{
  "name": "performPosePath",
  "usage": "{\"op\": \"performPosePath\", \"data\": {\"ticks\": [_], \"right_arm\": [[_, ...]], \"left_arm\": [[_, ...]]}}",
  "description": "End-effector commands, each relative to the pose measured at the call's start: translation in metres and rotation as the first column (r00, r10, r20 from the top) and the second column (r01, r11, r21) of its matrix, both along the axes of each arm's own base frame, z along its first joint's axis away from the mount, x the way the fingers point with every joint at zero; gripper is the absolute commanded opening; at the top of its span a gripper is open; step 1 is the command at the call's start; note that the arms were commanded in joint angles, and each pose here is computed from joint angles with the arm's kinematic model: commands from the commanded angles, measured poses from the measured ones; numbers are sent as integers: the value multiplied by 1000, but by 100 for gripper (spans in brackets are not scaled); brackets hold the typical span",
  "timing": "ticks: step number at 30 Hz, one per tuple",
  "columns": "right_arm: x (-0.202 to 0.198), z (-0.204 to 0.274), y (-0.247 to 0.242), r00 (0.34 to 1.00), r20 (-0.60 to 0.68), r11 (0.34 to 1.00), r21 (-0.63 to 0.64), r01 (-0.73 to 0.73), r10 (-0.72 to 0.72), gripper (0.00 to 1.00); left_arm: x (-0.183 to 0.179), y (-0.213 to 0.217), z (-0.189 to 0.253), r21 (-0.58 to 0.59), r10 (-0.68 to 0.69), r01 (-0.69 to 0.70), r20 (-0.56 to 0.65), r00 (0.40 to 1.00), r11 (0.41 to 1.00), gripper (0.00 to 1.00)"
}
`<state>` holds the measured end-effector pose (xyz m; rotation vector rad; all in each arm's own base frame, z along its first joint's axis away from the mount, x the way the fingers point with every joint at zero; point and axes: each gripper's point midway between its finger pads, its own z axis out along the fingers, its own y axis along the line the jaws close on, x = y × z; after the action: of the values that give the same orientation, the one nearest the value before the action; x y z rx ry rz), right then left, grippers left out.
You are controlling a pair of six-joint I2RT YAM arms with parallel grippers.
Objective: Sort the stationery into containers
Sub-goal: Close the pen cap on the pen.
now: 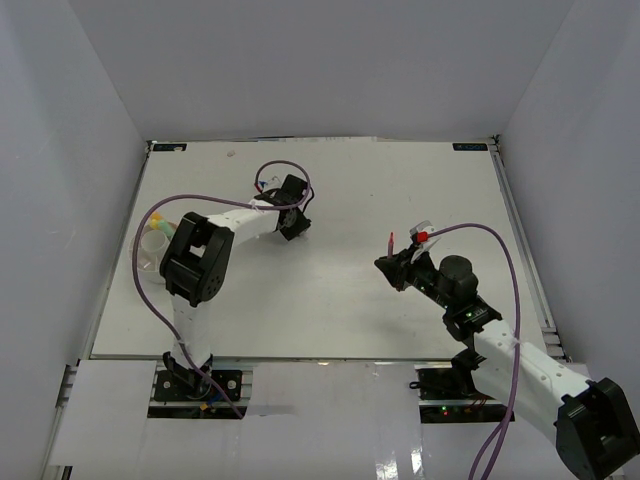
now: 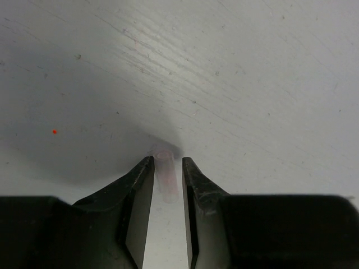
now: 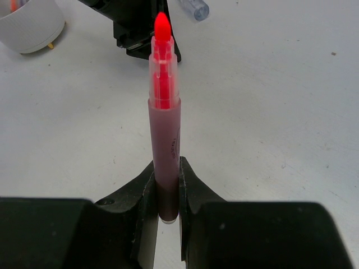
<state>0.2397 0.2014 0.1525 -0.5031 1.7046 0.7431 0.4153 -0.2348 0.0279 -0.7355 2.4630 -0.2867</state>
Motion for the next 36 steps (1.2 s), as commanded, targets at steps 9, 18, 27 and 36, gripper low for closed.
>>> {"op": "performPosePath", "data": {"ticks": [9,18,27,36], "right_arm": [[-1,20,2,997,76,999,39,-17,14,8],[-7,29,18,990,71,992,34,-122,119,8],[-7,63,69,967,40,966,36,-254,253,8],[-10,86,142,926,23,924,67,-376,376,8]], "left_arm": [[-24,20,-31,153,-93,122,-184,978,981,17],[1,15,44,147,-160,156,16,987,977,0],[-11,8,245,117,-325,336,666,672,935,0],[-90,17,325,204,-336,461,915,225,864,0]]}}
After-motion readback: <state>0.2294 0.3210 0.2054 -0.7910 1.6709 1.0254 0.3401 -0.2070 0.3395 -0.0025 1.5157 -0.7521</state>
